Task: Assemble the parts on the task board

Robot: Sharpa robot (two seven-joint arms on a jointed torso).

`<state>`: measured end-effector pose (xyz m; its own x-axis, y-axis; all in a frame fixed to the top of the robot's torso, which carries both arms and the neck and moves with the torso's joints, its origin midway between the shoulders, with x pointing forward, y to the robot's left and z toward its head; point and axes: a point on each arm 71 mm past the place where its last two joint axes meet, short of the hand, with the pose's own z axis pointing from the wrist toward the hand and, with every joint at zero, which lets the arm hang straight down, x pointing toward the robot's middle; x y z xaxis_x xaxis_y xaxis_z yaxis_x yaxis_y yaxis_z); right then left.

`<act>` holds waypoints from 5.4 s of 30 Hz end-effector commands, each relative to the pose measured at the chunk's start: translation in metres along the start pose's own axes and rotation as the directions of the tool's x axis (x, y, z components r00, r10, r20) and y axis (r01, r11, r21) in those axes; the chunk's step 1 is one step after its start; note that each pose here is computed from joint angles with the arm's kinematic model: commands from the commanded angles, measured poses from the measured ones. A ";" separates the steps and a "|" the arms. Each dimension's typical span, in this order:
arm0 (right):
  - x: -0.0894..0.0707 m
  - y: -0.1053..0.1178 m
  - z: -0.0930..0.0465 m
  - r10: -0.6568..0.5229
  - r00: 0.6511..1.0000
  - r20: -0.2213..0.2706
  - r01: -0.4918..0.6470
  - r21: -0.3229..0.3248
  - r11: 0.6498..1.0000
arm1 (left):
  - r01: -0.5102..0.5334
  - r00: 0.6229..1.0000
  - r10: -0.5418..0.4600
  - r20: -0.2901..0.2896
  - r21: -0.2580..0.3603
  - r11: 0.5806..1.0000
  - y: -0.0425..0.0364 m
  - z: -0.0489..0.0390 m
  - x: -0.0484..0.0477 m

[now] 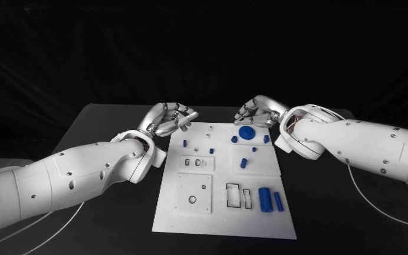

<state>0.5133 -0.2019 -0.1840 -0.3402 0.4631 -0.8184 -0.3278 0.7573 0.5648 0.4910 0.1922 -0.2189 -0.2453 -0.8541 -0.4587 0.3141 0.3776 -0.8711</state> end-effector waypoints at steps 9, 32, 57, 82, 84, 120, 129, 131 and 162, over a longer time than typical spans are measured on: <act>0.018 0.002 0.004 -0.410 0.909 -0.073 0.409 -0.025 0.912 | 0.016 0.999 -0.015 -0.049 0.019 1.000 -0.0054 -0.0016 0.0046; 0.042 -0.003 0.015 -0.499 0.854 -0.150 0.504 0.001 0.863 | 0.018 0.999 -0.016 -0.051 0.030 0.999 -0.0057 -0.0037 0.0016; 0.050 -0.003 0.028 -0.501 0.852 -0.153 0.511 0.030 0.859 | 0.014 0.999 -0.013 -0.044 0.028 1.000 -0.0050 -0.0047 -0.0008; 0.056 -0.004 0.031 -0.503 0.841 -0.196 0.521 0.047 0.852 | 0.014 0.999 -0.012 -0.044 0.026 1.000 -0.0048 -0.0043 -0.0011; 0.057 -0.004 0.031 -0.503 0.841 -0.197 0.521 0.046 0.852 | 0.013 0.999 -0.012 -0.043 0.026 1.000 -0.0047 -0.0044 -0.0013; 0.037 0.030 0.039 -0.390 0.919 0.065 0.393 -0.054 0.918 | 0.005 0.999 -0.005 -0.033 0.021 1.000 -0.0024 -0.0041 -0.0045; 0.040 0.037 0.057 -0.409 0.911 0.049 0.411 -0.052 0.910 | 0.007 0.999 -0.006 -0.036 0.026 1.000 -0.0046 -0.0032 -0.0038; 0.041 0.038 0.060 -0.413 0.910 0.047 0.415 -0.050 0.908 | 0.008 0.999 -0.007 -0.036 0.027 1.000 -0.0055 -0.0029 -0.0040; 0.052 0.035 0.079 -0.482 0.876 0.001 0.481 -0.023 0.876 | 0.005 1.000 -0.004 -0.031 0.038 0.999 -0.0134 -0.0014 -0.0105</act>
<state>0.5537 -0.1156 -0.2137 -0.1359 0.0661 -0.9885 -0.4647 0.8770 0.1225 0.4884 0.1991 -0.2044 -0.2644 -0.8471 -0.4610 0.3375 0.3665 -0.8670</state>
